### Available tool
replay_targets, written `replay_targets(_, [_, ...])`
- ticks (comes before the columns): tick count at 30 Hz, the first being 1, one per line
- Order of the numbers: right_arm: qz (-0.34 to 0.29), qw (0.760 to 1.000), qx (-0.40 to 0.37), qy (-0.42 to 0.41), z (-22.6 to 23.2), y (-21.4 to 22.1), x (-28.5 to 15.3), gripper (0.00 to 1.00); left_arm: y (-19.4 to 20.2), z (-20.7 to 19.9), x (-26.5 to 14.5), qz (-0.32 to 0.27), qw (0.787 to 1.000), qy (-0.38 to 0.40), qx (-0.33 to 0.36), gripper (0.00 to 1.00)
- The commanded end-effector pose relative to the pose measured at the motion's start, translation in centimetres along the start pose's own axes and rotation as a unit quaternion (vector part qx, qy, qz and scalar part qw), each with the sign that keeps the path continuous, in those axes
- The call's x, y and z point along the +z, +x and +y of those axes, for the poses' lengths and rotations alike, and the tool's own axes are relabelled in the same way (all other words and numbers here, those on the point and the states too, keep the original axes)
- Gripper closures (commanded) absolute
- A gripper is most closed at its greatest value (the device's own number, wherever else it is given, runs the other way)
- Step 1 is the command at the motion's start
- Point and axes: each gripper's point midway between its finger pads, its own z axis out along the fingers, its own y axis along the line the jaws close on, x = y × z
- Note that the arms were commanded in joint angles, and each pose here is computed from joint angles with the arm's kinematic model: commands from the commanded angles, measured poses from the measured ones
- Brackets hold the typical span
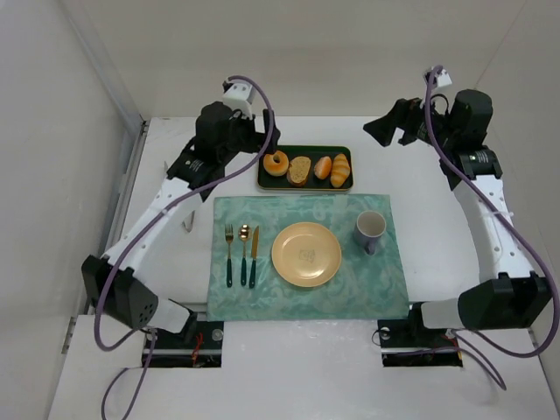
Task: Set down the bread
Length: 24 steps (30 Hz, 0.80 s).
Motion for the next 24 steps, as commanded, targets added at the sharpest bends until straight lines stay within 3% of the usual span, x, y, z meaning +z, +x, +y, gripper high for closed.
replay_targets(1, [-0.039, 0.997, -0.058, -0.035, 2.6, -2.2, -2.0, 0.01, 1.8, 2.1, -2.6, 0.013, 0.999, -0.046, 0.023, 0.00])
replay_targets(3, [-0.031, 0.993, -0.082, -0.085, 5.1, -1.9, -2.8, 0.01, 0.7, 2.8, -5.0, -0.015, 0.997, -0.063, 0.038, 0.00])
replay_targets(5, [-0.026, 0.992, -0.092, -0.082, 6.3, -1.7, -2.6, 0.01, 2.2, 4.0, -6.1, -0.010, 0.996, -0.082, 0.045, 0.00])
replay_targets(6, [0.001, 0.993, -0.102, -0.062, 6.5, -0.4, -2.4, 0.01, 1.7, 5.3, -7.3, -0.022, 0.994, -0.097, 0.045, 0.00])
replay_targets(11, [0.018, 0.983, -0.166, 0.073, 9.8, 2.6, 0.8, 0.01, 5.4, 8.1, -9.0, -0.001, 0.991, -0.123, 0.042, 0.00])
replay_targets(16, [0.026, 0.966, -0.196, 0.167, 7.1, 4.7, 1.8, 0.01, 8.5, 11.9, -9.8, 0.032, 0.983, -0.179, 0.019, 0.00])
replay_targets(20, [0.047, 0.972, -0.188, 0.135, 7.3, 7.1, 2.6, 0.00, 12.9, 14.8, -10.5, 0.078, 0.966, -0.245, 0.006, 0.00])
replay_targets(21, [0.056, 0.977, -0.179, 0.098, 8.2, 7.9, 2.9, 0.00, 13.1, 15.3, -10.9, 0.082, 0.962, -0.261, 0.008, 0.00])
replay_targets(24, [0.070, 0.978, -0.174, 0.092, 8.3, 8.7, 3.2, 0.00, 14.5, 17.3, -10.7, 0.102, 0.950, -0.296, -0.005, 0.00])
